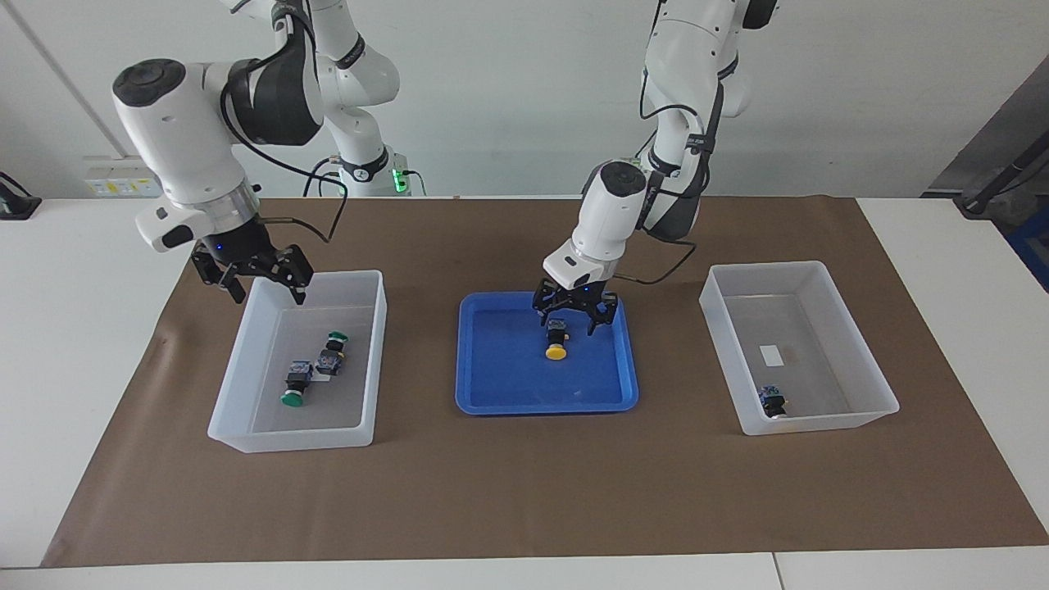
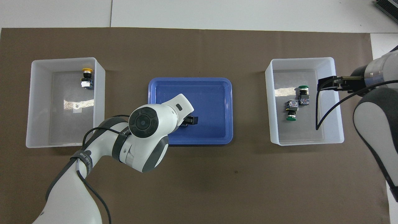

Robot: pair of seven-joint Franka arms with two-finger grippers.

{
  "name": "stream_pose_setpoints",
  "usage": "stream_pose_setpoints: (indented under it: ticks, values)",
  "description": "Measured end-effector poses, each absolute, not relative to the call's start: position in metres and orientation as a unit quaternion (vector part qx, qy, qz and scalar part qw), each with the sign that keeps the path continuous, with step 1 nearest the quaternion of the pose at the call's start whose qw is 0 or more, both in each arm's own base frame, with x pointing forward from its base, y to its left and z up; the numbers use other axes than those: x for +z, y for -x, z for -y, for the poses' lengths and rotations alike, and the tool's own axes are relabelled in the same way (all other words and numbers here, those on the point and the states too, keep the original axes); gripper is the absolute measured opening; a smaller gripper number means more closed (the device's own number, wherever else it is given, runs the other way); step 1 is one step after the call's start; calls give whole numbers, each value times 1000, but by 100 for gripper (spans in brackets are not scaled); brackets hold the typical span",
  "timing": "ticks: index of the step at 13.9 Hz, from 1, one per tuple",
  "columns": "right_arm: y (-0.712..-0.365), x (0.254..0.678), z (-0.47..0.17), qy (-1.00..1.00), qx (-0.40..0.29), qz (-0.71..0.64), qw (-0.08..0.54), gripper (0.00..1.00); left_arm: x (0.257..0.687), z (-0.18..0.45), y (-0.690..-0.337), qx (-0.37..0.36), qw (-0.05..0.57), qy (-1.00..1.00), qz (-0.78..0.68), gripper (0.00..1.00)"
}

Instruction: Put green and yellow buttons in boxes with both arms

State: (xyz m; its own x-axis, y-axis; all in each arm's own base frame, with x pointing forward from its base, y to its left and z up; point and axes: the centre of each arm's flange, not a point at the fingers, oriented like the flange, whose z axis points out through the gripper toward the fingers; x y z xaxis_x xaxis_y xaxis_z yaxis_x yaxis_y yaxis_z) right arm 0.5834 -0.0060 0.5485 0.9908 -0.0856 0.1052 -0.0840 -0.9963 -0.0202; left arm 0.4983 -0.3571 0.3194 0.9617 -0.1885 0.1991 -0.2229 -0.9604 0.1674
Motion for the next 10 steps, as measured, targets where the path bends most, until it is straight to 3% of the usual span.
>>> stream_pose_setpoints:
  ticks: [3, 7, 8, 10]
  values:
    - [-566, 595, 15, 999, -23, -49, 7, 100, 304, 366, -493, 85, 94, -987, 102, 100]
    - [-553, 631, 22, 998, -15, -54, 1, 100, 298, 360, -492, 65, 82, -990, 99, 50]
    - [-551, 632, 22, 998, -16, -53, 0, 100, 301, 359, -492, 65, 82, -990, 98, 41]
    - [-551, 631, 22, 998, -13, -54, 0, 100, 317, 351, -499, 72, 84, -990, 90, 41]
